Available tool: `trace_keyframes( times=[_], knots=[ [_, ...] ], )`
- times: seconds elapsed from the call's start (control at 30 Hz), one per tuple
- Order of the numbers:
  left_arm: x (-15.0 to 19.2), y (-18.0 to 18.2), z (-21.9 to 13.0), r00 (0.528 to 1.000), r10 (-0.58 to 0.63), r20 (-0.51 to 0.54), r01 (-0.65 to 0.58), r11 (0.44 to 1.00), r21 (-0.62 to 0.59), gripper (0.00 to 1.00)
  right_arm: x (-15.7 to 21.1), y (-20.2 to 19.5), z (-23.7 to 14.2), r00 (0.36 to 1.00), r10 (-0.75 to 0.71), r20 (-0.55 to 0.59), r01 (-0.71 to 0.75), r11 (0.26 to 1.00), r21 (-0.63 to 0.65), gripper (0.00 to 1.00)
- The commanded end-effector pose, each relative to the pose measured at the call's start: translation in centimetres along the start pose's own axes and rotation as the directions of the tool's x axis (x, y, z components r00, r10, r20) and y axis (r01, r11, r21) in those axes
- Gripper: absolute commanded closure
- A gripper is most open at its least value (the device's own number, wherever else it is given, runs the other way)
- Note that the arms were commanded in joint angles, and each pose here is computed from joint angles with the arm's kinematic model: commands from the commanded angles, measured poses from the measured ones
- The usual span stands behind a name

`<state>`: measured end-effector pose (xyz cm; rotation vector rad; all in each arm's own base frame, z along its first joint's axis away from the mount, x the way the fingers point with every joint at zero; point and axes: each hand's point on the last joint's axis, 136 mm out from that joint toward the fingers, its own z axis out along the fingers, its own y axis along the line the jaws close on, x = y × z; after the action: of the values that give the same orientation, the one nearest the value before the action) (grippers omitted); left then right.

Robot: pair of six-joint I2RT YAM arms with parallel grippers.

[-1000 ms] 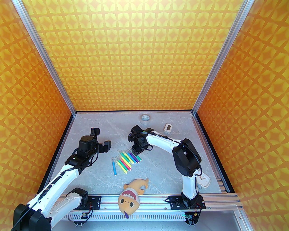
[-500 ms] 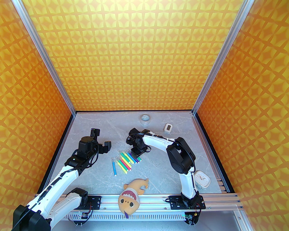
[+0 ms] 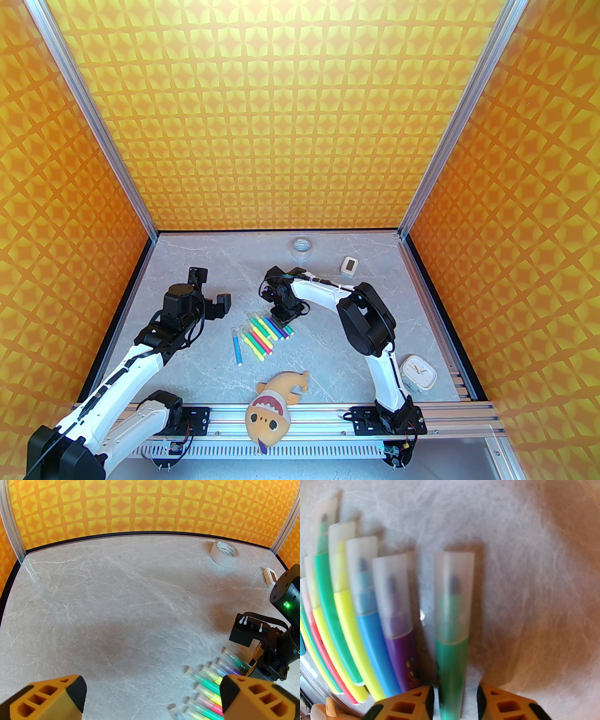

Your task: Open the pen caps

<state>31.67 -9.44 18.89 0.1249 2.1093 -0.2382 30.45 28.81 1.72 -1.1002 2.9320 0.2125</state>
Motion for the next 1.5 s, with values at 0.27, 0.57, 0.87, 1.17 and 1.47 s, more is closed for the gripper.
trace_keyframes(
  times=[0.27, 0.57, 0.87, 1.17, 1.47],
  knots=[
    [0.2, -0.3, 0.0, 1.0, -0.002, 0.01, 0.002, 1.0, 0.009, 0.01, 0.5, -1.7, 1.8, 0.995, 0.054, -0.079, -0.046, 0.994, 0.102, 0.71],
    [0.3, -0.3, 0.2, 1.0, -0.004, 0.009, 0.004, 1.0, 0.01, 0.01, 0.2, -1.5, 1.5, 0.996, 0.075, -0.047, -0.07, 0.993, 0.094, 0.8],
    [0.5, -0.7, 0.4, 0.999, -0.053, 0.009, 0.053, 0.998, 0.033, 0.01, -1.9, 0.4, -2.7, 0.991, 0.072, 0.112, -0.072, 0.997, -0.006, 0.86],
    [0.1, -1.7, 0.8, 0.995, -0.099, -0.002, 0.099, 0.992, 0.077, 0.0, -3.3, 2.2, -7.4, 0.942, 0.102, 0.32, -0.049, 0.984, -0.17, 0.93],
    [-1.1, -5.6, 0.9, 0.984, -0.173, -0.027, 0.174, 0.942, 0.288, 0.06, -3.7, 4.1, -12.4, 0.842, 0.07, 0.536, 0.078, 0.965, -0.25, 0.99]
  ],
)
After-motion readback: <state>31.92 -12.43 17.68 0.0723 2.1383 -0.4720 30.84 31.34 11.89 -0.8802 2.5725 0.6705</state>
